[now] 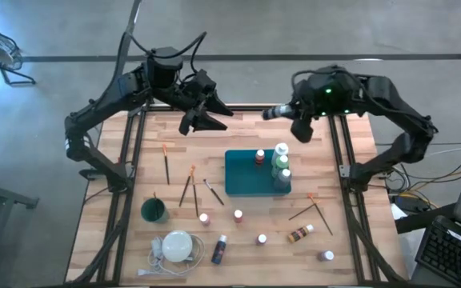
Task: Pick & Place Paint Supplies
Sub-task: Put the gray paint bottle into the blue bin
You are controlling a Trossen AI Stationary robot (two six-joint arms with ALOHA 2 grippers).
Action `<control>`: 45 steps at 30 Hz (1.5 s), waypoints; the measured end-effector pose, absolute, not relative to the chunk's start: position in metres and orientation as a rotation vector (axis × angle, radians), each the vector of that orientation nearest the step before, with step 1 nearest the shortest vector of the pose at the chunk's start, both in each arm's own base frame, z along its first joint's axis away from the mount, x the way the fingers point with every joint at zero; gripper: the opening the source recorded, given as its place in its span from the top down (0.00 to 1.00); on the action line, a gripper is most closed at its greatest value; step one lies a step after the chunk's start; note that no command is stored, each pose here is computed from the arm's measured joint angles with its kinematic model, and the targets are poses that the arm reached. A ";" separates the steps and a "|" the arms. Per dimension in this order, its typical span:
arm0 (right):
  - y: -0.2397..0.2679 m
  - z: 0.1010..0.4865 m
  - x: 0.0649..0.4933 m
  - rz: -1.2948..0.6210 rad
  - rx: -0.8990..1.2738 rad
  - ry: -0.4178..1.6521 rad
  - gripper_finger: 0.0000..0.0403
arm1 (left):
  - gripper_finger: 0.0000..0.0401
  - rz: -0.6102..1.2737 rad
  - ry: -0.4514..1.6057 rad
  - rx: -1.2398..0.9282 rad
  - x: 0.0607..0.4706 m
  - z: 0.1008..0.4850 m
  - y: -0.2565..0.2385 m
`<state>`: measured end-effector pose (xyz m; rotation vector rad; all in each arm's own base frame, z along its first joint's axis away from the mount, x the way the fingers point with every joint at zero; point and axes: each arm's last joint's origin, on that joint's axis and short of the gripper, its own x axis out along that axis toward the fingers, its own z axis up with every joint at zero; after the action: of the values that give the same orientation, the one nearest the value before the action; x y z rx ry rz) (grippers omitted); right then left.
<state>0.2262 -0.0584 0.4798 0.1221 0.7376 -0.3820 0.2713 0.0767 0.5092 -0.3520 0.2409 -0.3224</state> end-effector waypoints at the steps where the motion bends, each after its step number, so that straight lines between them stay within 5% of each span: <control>1: -0.057 0.478 0.232 -0.371 0.117 0.757 0.72 | 0.24 -0.323 0.240 -0.353 0.271 0.509 0.077; 8: -0.048 0.455 0.259 -0.309 0.090 1.058 0.72 | 0.24 -0.324 0.228 -0.331 0.265 0.513 0.075; 27: -0.031 0.383 0.329 -0.154 0.091 1.313 0.72 | 0.24 -0.329 0.233 -0.282 0.259 0.514 0.073; 45: -0.052 0.333 0.381 -0.055 0.009 1.329 0.72 | 0.24 -0.328 0.236 -0.286 0.259 0.513 0.073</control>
<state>0.3813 -0.0525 0.3330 0.0092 1.3288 -0.0546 0.2594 0.0732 0.5130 -0.2859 0.2365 -0.3279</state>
